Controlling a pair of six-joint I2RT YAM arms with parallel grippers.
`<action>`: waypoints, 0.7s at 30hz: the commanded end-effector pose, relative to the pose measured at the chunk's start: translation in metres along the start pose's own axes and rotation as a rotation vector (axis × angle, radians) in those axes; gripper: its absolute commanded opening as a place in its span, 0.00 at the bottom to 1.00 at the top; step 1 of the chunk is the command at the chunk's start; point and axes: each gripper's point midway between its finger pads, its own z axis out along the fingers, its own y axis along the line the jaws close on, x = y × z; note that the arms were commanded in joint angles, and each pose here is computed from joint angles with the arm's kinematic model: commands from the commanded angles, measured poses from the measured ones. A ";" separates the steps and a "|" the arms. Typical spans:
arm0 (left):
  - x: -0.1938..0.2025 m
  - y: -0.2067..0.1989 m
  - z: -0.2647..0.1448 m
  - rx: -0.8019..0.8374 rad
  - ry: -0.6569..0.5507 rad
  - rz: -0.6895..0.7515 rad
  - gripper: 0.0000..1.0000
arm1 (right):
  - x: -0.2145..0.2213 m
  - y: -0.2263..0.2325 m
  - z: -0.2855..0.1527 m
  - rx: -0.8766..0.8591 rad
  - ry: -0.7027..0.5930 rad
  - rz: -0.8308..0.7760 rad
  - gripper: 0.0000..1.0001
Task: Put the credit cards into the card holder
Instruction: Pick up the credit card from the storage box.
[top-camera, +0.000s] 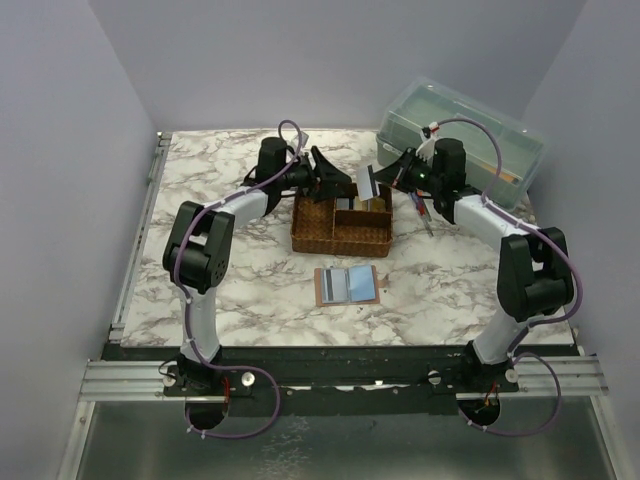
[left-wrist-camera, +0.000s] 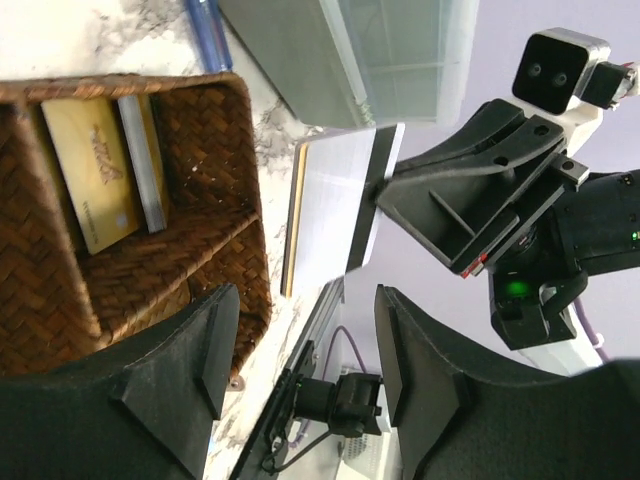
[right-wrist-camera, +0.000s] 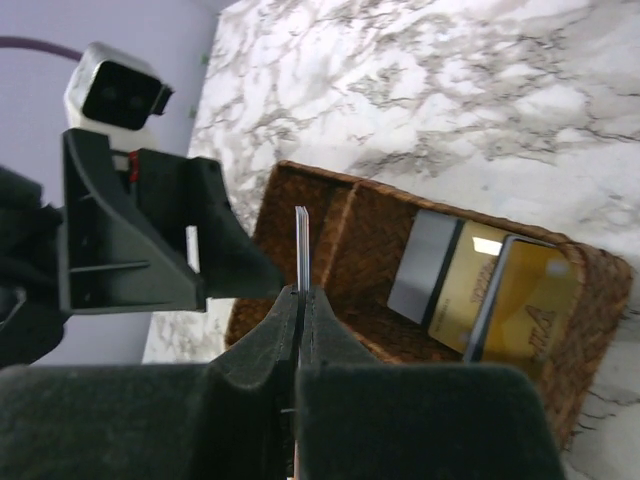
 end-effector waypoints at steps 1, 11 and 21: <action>-0.007 -0.031 0.004 0.132 0.041 0.101 0.61 | -0.010 0.038 -0.010 -0.178 -0.020 -0.005 0.00; -0.004 -0.026 0.011 0.182 0.070 0.104 0.58 | -0.006 0.044 -0.009 -0.261 0.005 0.040 0.00; -0.007 -0.030 0.012 0.219 0.061 0.112 0.21 | -0.002 0.037 -0.007 -0.255 0.028 0.068 0.00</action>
